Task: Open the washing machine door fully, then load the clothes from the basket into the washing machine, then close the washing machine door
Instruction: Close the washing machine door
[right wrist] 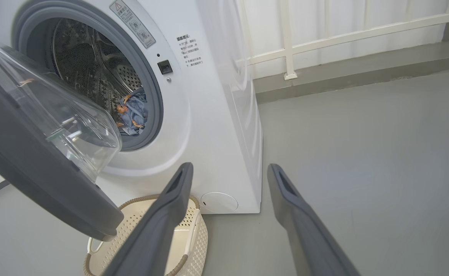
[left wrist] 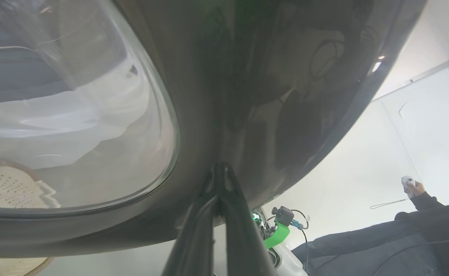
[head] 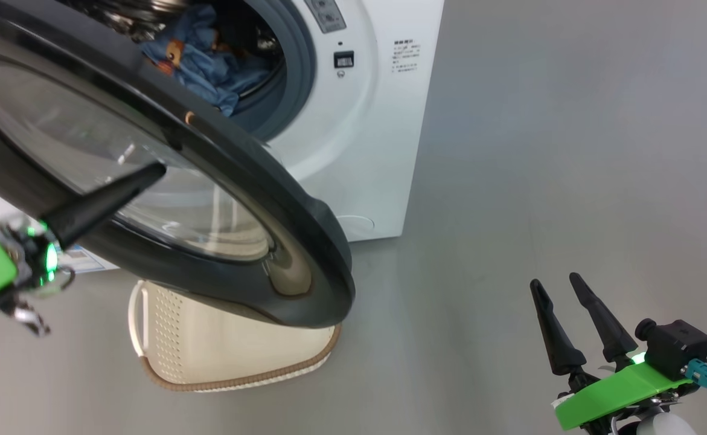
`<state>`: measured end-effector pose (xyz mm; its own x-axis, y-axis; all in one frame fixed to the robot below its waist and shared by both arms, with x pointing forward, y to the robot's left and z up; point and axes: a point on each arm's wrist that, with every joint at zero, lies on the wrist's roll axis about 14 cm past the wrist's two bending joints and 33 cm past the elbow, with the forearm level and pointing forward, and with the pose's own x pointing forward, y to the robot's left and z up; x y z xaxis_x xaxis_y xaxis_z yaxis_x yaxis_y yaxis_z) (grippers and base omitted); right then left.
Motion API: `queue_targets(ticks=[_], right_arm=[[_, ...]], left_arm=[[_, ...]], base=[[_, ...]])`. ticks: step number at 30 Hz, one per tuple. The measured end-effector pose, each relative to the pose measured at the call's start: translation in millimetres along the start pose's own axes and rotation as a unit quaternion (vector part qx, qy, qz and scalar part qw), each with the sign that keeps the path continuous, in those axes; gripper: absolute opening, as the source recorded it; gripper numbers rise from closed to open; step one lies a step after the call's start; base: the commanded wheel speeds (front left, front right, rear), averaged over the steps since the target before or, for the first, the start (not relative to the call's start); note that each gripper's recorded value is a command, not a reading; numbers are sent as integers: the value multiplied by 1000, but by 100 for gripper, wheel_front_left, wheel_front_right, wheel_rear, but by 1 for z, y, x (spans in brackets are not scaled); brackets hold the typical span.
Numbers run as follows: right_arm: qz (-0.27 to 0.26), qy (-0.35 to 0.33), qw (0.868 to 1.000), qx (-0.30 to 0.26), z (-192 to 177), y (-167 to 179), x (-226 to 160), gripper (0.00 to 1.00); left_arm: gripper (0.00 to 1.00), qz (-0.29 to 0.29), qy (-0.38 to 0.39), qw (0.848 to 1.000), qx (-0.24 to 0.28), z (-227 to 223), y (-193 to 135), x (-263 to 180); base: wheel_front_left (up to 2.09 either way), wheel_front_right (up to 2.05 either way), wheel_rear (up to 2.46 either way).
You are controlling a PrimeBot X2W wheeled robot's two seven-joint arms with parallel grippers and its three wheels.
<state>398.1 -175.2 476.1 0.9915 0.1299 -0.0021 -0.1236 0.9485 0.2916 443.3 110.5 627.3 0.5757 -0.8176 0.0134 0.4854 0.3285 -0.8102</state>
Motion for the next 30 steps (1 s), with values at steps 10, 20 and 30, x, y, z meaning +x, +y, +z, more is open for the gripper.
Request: queue_targets(ticks=[10, 20, 30], right_arm=[[17, -3, 1000, -8, 5, 8, -4, 100], [17, 2, 1000, -8, 4, 7, -17, 100], [-9, 4, 1000, -13, 5, -11, -33, 100]], left_arm=[[100, 93, -59, 993, -34, -27, 39, -51], [100, 189, -109, 975, -29, -65, 74, -86], [100, 245, -138, 959, -28, -108, 100, -102]], base=[[0, 0, 0], [0, 0, 0], [0, 0, 0]])
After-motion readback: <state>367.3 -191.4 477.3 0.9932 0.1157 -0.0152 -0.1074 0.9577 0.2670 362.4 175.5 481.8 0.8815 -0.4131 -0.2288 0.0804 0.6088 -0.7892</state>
